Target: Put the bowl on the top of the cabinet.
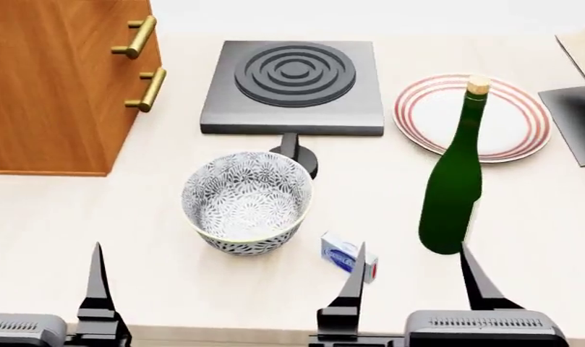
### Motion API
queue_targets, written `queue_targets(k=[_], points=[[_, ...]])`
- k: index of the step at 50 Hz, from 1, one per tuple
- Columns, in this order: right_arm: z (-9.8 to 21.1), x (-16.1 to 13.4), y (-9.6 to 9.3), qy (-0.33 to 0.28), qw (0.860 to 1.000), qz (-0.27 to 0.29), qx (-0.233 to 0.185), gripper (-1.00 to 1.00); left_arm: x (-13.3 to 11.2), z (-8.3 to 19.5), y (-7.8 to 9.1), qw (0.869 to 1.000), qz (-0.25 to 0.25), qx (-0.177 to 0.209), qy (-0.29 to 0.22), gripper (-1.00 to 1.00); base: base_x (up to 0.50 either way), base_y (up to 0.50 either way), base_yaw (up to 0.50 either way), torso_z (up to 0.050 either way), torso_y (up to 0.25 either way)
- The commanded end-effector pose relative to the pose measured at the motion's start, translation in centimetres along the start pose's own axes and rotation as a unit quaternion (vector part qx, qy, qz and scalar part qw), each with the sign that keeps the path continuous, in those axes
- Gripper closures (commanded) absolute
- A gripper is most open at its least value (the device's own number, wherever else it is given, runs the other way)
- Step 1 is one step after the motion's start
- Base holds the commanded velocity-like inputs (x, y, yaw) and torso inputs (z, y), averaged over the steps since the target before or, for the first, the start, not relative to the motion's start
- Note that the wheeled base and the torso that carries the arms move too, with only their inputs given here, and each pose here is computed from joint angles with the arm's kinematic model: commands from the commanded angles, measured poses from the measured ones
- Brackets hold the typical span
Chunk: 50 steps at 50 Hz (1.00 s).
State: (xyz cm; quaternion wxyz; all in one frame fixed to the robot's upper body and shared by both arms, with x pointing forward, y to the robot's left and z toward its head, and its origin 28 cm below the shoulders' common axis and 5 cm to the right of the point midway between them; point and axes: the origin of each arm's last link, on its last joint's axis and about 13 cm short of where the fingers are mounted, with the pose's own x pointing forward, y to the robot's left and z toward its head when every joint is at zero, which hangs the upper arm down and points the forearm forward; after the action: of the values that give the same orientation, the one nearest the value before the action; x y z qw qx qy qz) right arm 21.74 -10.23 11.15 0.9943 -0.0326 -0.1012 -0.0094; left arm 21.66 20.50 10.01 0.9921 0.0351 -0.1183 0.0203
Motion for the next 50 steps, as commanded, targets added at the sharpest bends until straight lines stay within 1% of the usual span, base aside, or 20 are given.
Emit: queue_targets(k=[1,4,8,12,16,23,26,30,37,40,41,43,47,50], points=[[0.07,0.03,-0.12,0.000,1.000,-0.003,0.004,-1.00,0.01,0.06,-0.05,1.000,0.000,0.000,-0.001,-1.00,0.00,0.00,0.00,0.000,0.000],[-0.01,0.04,-0.10,0.004,1.000,-0.003,-0.002,-1.00,-0.01,0.07,-0.06,1.000,0.000,-0.001,-0.001,-1.00,0.00,0.11,0.00,0.000,0.000],[-0.02,0.04,-0.03,0.003,1.000,-0.007,-0.011,-1.00,-0.02,0.12,-0.05,1.000,0.000,0.000,-0.001,-1.00,0.00,0.47,0.00,0.000,0.000],[0.06,0.01,-0.03,-0.001,1.000,-0.007,-0.006,-1.00,-0.08,0.12,-0.02,1.000,0.000,-0.001,-0.002,-1.00,0.00,0.45,0.00,0.000,0.000],[0.13,0.00,-0.09,-0.002,1.000,-0.006,0.002,-1.00,-0.08,0.18,-0.03,1.000,0.000,-0.001,-0.002,-1.00,0.00,0.04,0.00,0.000,0.000],[0.05,0.00,-0.10,0.003,1.000,-0.006,0.000,-1.00,-0.08,0.26,-0.05,1.000,-0.001,-0.001,-0.003,-1.00,0.00,0.05,0.00,0.000,0.000],[0.00,0.00,-0.02,0.004,1.000,-0.007,-0.007,-1.00,-0.12,0.24,-0.07,1.000,-0.001,-0.001,-0.003,-1.00,0.00,0.50,0.00,0.000,0.000],[0.06,0.02,-0.11,0.000,1.000,-0.009,0.000,-1.00,-0.07,0.21,-0.08,1.000,-0.001,-0.001,-0.003,-1.00,0.00,0.46,0.00,0.000,0.000],[0.08,-0.02,-0.17,0.000,1.000,-0.007,0.008,-1.00,-0.09,0.27,-0.08,1.000,-0.001,0.000,-0.003,-1.00,0.00,0.02,0.00,0.000,0.000],[0.04,0.01,-0.14,0.002,1.000,-0.009,0.003,-1.00,-0.10,0.29,-0.06,1.000,-0.001,-0.001,-0.003,-1.00,0.00,0.00,0.00,0.000,0.000],[0.00,-0.01,-0.07,0.004,1.000,-0.010,-0.009,-1.00,-0.12,0.31,-0.06,1.000,-0.001,-0.001,-0.004,-1.00,0.00,0.50,0.00,0.000,0.000],[0.00,-0.01,-0.02,0.004,1.000,-0.010,-0.011,-1.00,-0.13,0.24,-0.08,1.000,-0.001,-0.001,-0.004,-1.00,0.00,0.50,0.00,0.000,0.000],[0.07,-0.02,-0.10,0.002,1.000,-0.008,0.000,-1.00,-0.08,0.29,-0.07,1.000,-0.001,-0.001,-0.003,-1.00,0.00,0.50,0.00,0.000,0.000],[0.07,-0.04,-0.08,-0.001,1.000,-0.006,0.004,-1.00,-0.12,0.32,-0.07,1.000,-0.001,-0.001,-0.004,-1.00,0.00,0.20,0.00,0.000,0.000]])
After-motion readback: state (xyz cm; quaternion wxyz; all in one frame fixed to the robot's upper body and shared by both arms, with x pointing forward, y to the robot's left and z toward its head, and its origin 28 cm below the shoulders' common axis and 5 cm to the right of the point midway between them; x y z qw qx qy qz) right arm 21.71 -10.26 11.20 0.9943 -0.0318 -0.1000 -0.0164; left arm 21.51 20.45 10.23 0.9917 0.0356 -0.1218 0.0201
